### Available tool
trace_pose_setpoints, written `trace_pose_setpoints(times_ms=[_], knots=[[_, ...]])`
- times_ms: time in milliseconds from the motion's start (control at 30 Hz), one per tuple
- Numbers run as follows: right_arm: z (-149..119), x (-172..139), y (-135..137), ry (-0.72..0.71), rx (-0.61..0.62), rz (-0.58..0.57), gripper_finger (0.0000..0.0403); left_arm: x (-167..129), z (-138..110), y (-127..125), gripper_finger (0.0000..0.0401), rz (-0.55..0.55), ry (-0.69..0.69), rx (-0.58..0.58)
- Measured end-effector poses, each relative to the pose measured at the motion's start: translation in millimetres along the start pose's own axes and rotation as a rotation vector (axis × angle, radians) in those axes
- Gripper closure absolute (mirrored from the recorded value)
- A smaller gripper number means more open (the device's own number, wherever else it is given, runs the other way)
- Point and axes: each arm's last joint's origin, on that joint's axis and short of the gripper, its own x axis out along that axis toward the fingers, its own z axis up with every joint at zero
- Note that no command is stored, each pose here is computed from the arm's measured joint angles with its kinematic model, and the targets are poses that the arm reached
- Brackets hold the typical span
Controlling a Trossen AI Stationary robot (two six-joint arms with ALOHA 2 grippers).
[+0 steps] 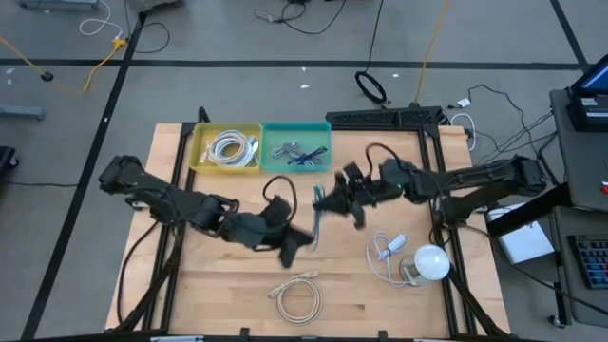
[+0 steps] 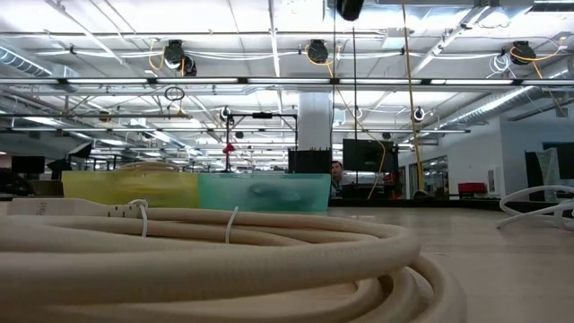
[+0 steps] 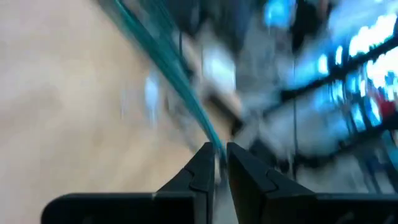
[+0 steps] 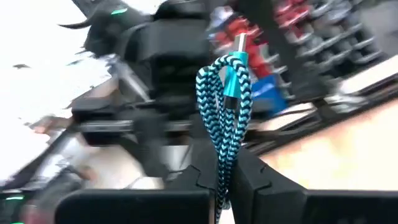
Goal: Pick & Place USB Port
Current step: Put the blue charger cable into the green bin
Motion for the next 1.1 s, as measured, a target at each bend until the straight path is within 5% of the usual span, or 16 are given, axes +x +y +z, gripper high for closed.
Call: trace_pose_setpoints(times_ms=[133, 500, 800, 1100], knots=[[30, -6, -28, -0.027, -0.138, -0.244, 0.0398, -19, -27, 4, 0.0361, 0.098, 0.208, -0.034], [97, 14, -108, 0.005, -0.356, -0.621, 0.0398, -53, -62, 33, 0.036, 0.551, 0.337, -0.007], [77, 70, -191, 0.418, -0.451, -0.787, 0.0398, -65, -61, 45, 0.0359, 0.687, 0.357, 0.129], [44, 81, -221, 0.772, -0.75, -0.923, 0.0398, -71, -64, 48, 0.0359, 0.737, 0.375, 0.192]])
